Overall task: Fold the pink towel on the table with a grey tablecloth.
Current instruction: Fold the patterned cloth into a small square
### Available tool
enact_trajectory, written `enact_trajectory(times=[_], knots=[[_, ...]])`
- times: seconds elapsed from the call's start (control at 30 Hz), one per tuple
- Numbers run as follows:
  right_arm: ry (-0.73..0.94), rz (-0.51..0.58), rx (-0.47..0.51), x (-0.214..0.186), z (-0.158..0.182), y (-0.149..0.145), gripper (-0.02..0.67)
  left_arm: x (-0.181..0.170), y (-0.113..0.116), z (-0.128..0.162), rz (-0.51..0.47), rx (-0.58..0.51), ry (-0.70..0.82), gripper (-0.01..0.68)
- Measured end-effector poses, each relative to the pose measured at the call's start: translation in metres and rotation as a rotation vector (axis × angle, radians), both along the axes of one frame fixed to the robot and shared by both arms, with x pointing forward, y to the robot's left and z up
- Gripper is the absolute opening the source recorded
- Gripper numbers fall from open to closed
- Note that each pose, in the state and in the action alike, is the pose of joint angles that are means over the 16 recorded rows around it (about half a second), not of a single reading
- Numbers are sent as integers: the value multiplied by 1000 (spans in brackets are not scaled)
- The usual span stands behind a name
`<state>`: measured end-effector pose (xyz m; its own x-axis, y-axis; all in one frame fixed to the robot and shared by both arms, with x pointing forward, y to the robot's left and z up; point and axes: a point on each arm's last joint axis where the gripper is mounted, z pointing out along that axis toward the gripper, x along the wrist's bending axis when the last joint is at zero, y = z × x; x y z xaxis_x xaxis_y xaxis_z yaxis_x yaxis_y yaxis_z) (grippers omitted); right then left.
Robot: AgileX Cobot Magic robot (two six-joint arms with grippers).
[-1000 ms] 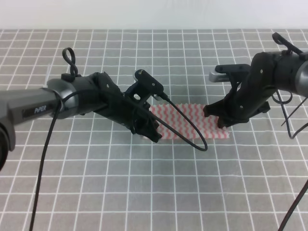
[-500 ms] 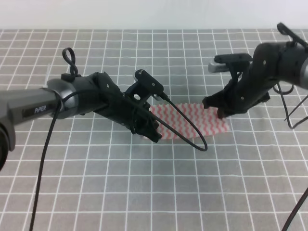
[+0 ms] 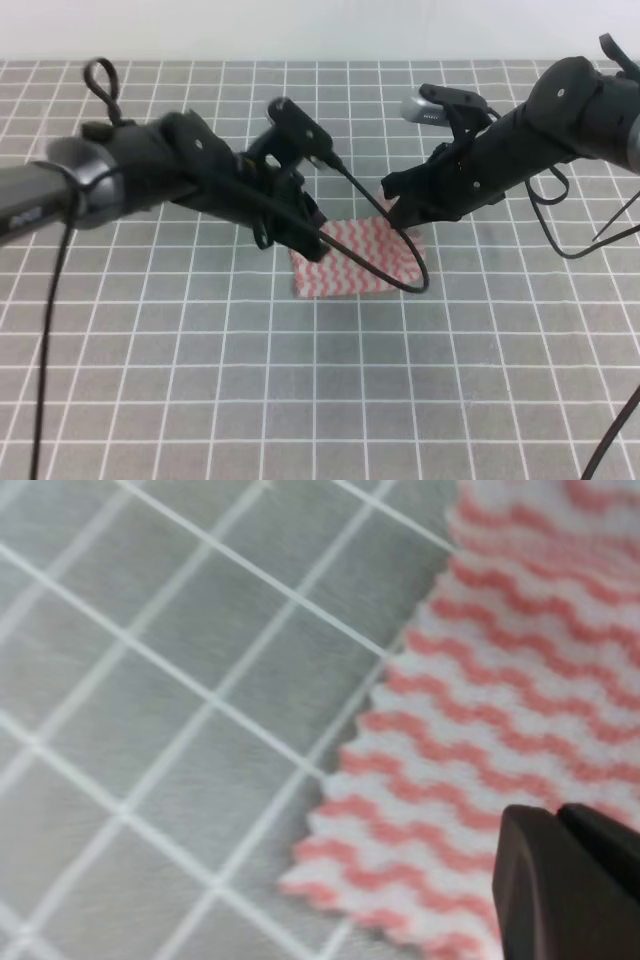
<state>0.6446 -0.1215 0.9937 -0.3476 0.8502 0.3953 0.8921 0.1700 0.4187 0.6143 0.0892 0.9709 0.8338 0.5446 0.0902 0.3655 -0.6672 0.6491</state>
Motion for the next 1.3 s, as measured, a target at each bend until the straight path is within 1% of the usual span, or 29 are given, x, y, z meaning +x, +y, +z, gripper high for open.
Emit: enact_trajectory(times=[0.2, 0.47, 0.63, 0.87, 1.03, 1.3], knots=[[-11, 47, 89, -4, 5, 15, -2, 1, 22, 44, 60, -49, -95, 0], [-41, 75, 102, -9, 4, 34, -2, 3, 47, 65, 116, -73, -106, 0], [-47, 82, 112, -12, -1, 46, -2, 2, 54, 70, 125, -78, -100, 0], [-26, 78, 132, -14, -13, 61, -2, 1, 55, 71, 120, -78, -88, 0], [-4, 68, 152, -14, -21, 66, -2, 0, 56, 72, 118, -80, -87, 0], [-3, 70, 184, -14, -24, 73, -2, 0, 56, 72, 117, -80, -85, 0]])
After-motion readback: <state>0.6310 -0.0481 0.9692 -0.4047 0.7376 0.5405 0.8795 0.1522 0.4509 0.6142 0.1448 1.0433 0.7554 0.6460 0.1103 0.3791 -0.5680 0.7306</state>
